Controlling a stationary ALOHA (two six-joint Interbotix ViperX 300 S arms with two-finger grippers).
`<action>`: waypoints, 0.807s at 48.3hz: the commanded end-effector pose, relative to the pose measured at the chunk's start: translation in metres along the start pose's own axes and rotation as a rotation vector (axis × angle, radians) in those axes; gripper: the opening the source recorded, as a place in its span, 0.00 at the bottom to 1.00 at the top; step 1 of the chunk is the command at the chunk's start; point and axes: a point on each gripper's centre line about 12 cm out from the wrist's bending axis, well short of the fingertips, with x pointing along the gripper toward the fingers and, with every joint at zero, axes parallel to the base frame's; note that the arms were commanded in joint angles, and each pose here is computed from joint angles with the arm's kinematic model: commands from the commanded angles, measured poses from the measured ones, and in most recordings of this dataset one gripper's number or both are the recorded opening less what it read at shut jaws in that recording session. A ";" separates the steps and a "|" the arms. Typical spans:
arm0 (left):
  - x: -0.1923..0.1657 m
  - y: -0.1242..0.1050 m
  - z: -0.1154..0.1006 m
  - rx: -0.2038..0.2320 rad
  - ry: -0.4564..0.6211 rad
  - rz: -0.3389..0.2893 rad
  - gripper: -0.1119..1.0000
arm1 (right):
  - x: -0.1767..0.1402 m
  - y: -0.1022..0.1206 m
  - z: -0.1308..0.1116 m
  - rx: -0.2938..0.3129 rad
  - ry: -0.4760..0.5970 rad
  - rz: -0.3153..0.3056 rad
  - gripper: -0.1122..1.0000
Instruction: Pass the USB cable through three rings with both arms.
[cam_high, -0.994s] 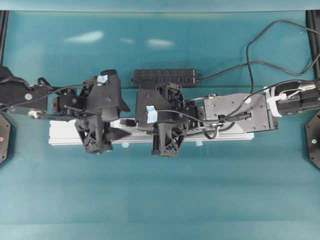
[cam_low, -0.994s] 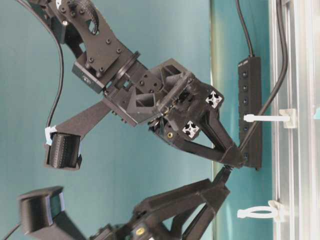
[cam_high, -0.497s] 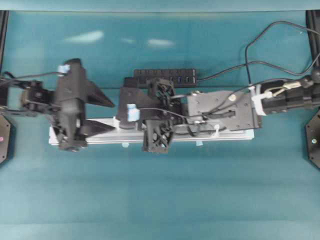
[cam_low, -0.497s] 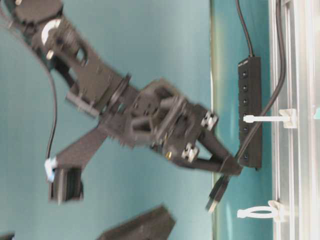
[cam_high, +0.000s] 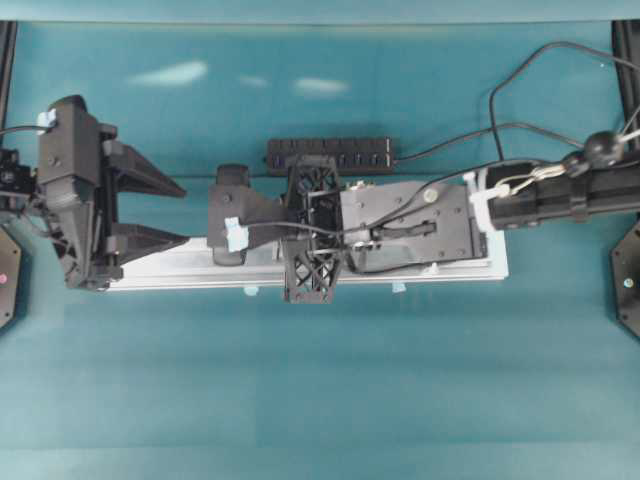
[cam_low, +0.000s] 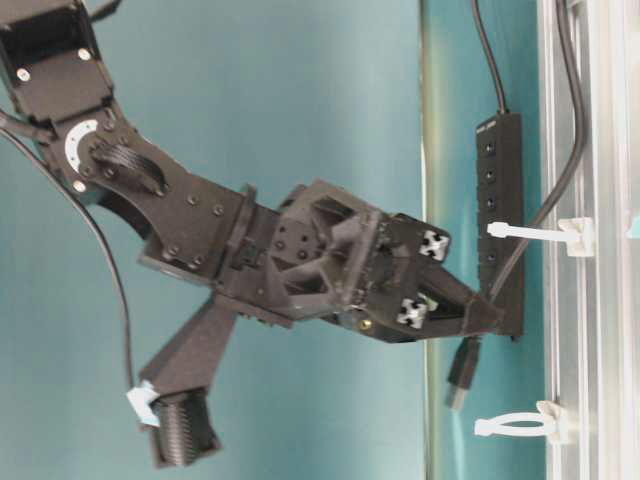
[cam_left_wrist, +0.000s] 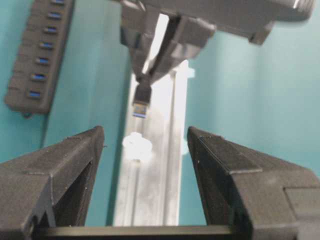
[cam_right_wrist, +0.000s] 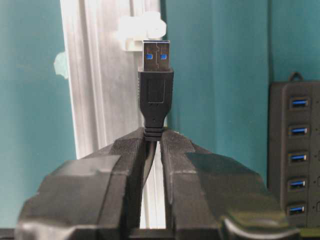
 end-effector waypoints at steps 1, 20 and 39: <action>-0.003 0.001 0.005 -0.003 -0.023 0.005 0.73 | -0.002 -0.003 0.003 -0.006 -0.005 -0.003 0.04; -0.023 0.004 -0.007 -0.008 0.018 0.016 0.73 | 0.014 -0.007 -0.001 0.010 0.012 0.002 0.03; -0.050 0.005 -0.006 -0.011 -0.057 0.017 0.73 | 0.021 -0.007 0.000 0.009 0.000 0.005 0.03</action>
